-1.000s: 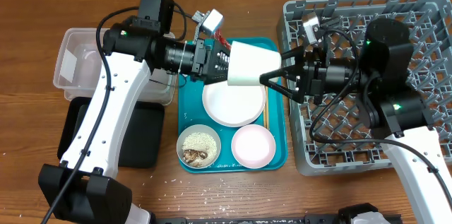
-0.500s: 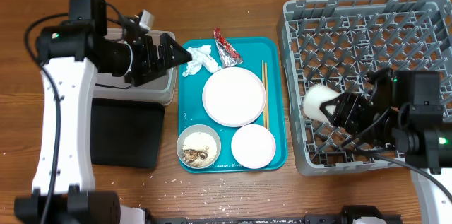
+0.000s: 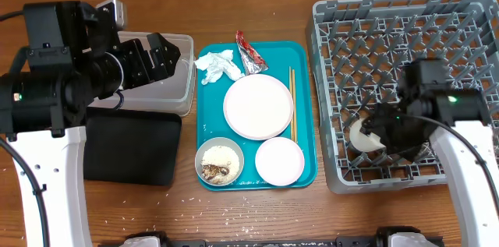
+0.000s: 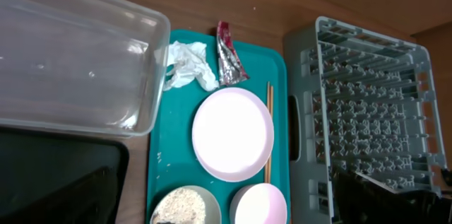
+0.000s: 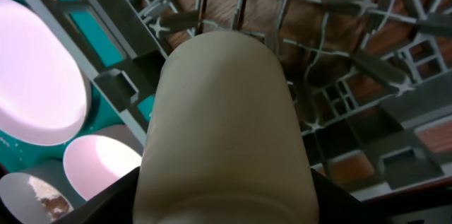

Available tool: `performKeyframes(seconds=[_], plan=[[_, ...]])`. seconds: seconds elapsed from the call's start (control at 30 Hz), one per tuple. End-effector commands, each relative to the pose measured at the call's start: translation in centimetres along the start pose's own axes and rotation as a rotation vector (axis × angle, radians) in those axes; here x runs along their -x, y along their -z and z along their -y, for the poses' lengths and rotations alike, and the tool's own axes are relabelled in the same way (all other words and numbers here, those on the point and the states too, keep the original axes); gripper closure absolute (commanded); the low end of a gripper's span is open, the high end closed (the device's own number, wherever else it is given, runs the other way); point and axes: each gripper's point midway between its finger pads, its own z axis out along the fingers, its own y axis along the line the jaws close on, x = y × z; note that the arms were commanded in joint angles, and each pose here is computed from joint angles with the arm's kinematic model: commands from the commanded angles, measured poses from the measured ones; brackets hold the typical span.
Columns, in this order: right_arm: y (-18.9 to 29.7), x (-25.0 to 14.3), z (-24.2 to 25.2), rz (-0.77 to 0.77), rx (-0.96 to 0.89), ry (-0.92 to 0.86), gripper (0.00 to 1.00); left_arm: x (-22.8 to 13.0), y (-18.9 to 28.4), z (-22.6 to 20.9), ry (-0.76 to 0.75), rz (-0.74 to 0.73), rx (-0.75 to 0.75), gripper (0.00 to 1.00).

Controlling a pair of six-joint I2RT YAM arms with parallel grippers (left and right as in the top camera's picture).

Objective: Sort waste into correct bins and load items into the dishwasher
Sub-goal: 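Place the white cup in the dish rack with the right gripper, then grasp the pink bowl with the right gripper and lift it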

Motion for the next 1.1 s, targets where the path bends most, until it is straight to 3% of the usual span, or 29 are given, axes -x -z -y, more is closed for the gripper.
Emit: performKeyframes(seconds=[0.0, 0.1, 0.23, 0.47, 0.6, 0.8, 1.07], plan=[[-0.6, -0.9, -0.6, -0.021, -0.038, 0.061, 0.19, -0.1, 1.0, 0.1, -0.008, 0.021, 0.020, 0.00], [-0.5, -1.2, -1.9, 0.001, -0.016, 0.116, 0.12, -0.2, 2.2, 0.4, -0.021, 0.059, 0.025, 0.00], [0.7, -2.0, -4.8, 0.077, 0.062, 0.231, 0.14, -0.1, 5.1, -0.5, -0.037, 0.160, 0.112, 0.00], [0.0, -5.8, -9.3, 0.074, 0.115, 0.541, 0.33, -0.1, 9.2, -2.1, -0.026, 0.304, 0.246, 0.00], [-3.4, -7.2, -9.6, 0.020, 0.042, 0.613, 0.43, -0.2, 10.3, -2.8, -0.019, 0.340, 0.295, 0.00], [-8.7, -8.5, -9.7, -0.100, -0.061, 0.716, 0.45, -0.4, 13.7, -4.2, 0.096, 0.479, 0.383, 0.00], [-12.4, -8.6, -10.1, -0.177, -0.097, 0.769, 0.67, -1.1, 14.2, -4.6, 0.100, 0.476, 0.412, 0.00]])
